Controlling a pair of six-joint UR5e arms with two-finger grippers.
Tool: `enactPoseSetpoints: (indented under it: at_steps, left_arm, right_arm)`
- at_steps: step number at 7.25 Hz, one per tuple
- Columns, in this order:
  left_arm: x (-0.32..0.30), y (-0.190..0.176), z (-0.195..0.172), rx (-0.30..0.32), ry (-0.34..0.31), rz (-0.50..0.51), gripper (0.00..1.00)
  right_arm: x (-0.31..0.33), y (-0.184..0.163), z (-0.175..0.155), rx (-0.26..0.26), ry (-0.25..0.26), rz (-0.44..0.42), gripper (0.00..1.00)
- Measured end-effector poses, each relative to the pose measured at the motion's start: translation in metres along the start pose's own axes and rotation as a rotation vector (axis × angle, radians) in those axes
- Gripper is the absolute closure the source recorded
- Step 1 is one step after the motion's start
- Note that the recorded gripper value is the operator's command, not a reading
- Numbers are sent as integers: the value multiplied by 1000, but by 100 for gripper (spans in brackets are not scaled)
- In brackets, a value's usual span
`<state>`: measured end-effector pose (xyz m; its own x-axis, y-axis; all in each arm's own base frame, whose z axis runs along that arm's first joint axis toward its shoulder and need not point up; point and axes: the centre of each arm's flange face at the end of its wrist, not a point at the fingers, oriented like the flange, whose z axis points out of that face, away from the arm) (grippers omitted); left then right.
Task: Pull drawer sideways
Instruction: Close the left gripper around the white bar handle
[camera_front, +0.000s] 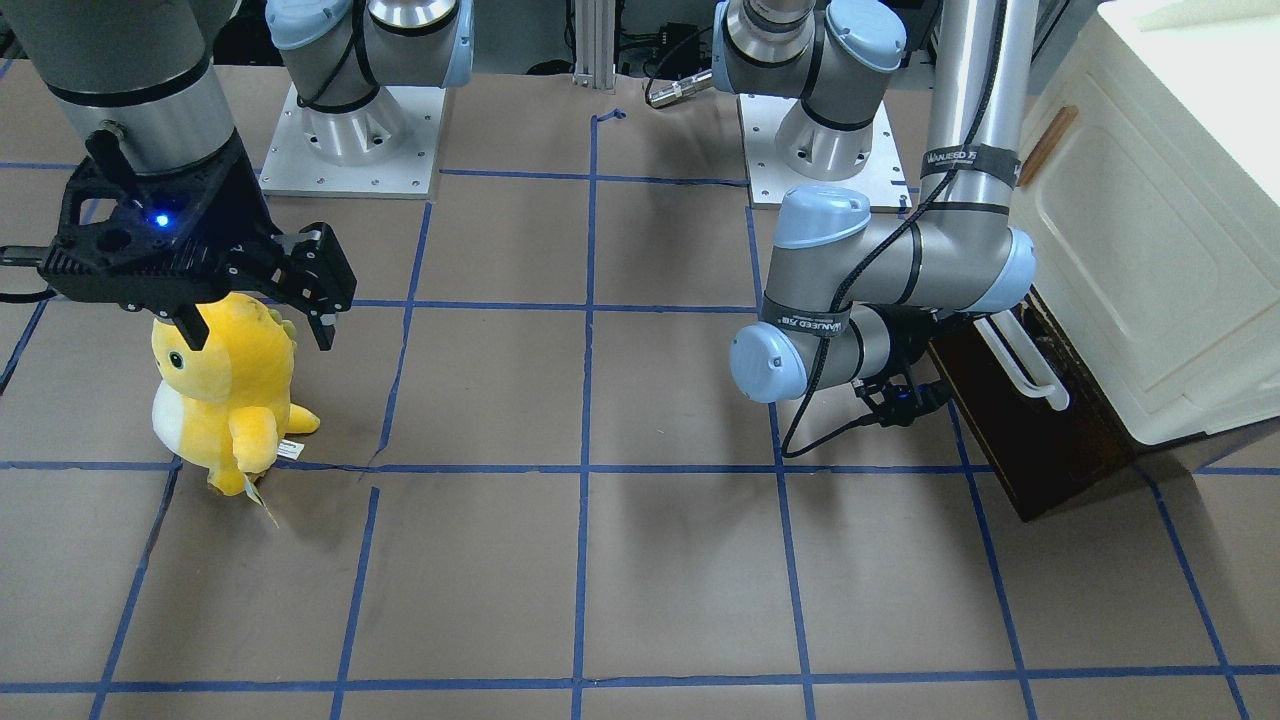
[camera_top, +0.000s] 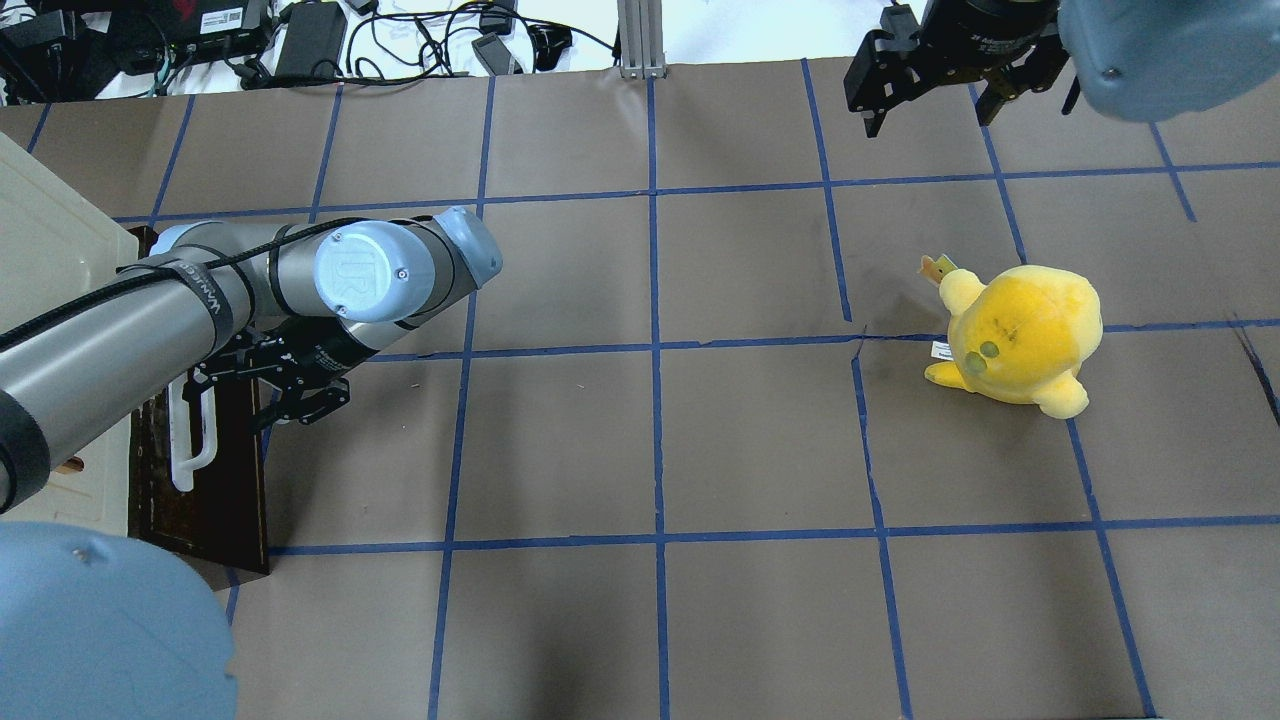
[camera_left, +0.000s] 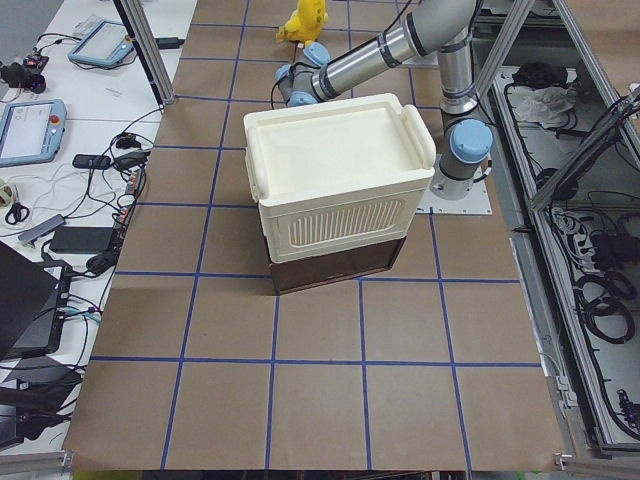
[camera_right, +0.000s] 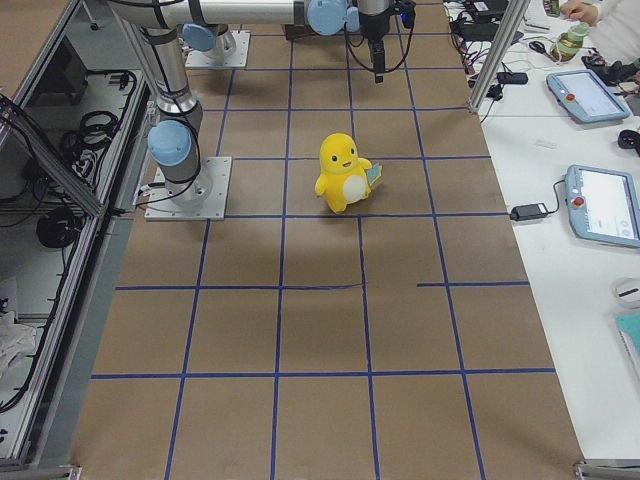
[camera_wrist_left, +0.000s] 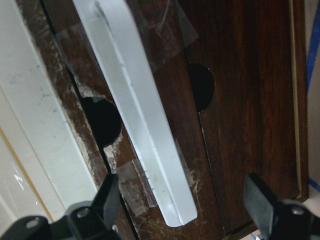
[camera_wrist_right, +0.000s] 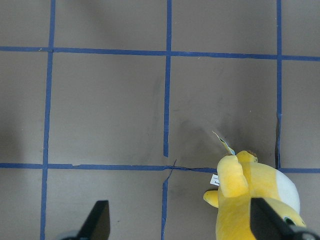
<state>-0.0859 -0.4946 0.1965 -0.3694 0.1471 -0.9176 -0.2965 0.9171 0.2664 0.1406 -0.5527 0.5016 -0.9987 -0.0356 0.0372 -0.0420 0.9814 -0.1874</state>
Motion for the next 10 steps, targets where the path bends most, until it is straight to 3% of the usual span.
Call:
enactPoseSetpoints:
  at_steps: [1, 5, 8, 10]
  left_arm:
    - [0, -2, 2, 4, -8, -1, 43]
    - [-2, -2, 3, 7, -16, -4, 66]
    - [-3, 0, -1, 8, -18, 4, 73]
    - [-2, 0, -2, 12, -20, 0, 63]
  right_arm:
    - [0, 0, 0, 0, 0, 0, 0]
    - [0, 0, 0, 0, 0, 0, 0]
    - [0, 0, 0, 0, 0, 0, 0]
    - [0, 0, 0, 0, 0, 0, 0]
